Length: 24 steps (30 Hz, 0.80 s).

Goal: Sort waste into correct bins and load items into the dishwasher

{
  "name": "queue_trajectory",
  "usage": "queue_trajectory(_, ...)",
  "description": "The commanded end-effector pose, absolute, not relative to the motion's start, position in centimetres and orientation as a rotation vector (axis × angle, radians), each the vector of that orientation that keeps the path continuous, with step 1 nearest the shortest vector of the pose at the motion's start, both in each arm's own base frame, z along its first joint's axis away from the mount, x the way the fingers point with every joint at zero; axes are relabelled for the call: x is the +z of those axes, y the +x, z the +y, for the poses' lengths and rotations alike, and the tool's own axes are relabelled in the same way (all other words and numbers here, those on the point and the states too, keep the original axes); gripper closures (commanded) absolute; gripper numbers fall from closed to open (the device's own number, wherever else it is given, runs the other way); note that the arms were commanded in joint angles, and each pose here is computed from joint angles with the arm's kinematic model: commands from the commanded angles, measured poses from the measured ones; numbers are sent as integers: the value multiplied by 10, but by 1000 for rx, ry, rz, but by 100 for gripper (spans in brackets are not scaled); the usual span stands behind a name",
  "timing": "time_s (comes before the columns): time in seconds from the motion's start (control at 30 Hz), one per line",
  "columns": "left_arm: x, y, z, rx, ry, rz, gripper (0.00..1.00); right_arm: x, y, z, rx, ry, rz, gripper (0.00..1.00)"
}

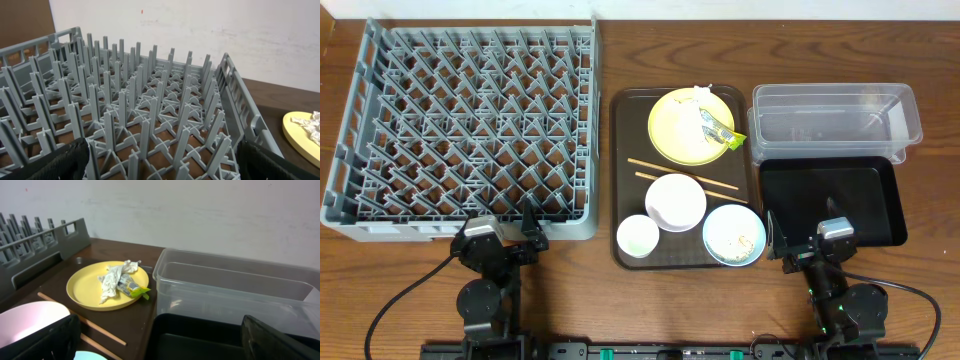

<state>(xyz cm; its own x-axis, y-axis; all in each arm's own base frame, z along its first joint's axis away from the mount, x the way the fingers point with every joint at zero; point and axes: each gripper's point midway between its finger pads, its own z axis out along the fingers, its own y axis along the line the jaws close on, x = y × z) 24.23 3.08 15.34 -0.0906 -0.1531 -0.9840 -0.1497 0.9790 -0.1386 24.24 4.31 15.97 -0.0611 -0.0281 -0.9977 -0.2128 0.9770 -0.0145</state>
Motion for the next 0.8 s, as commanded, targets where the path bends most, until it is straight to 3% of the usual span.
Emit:
queue_trajectory(0.0,135,242,33,22,-234,1718,5,157,242,44,157,-191,1634,1)
queue_trajectory(0.6,135,242,33,22,-234,1718,5,159,242,48,184,-200,1628,1)
queue_trajectory(0.77,135,242,33,22,-234,1718,5,181,236,66,280,-272,1532,1)
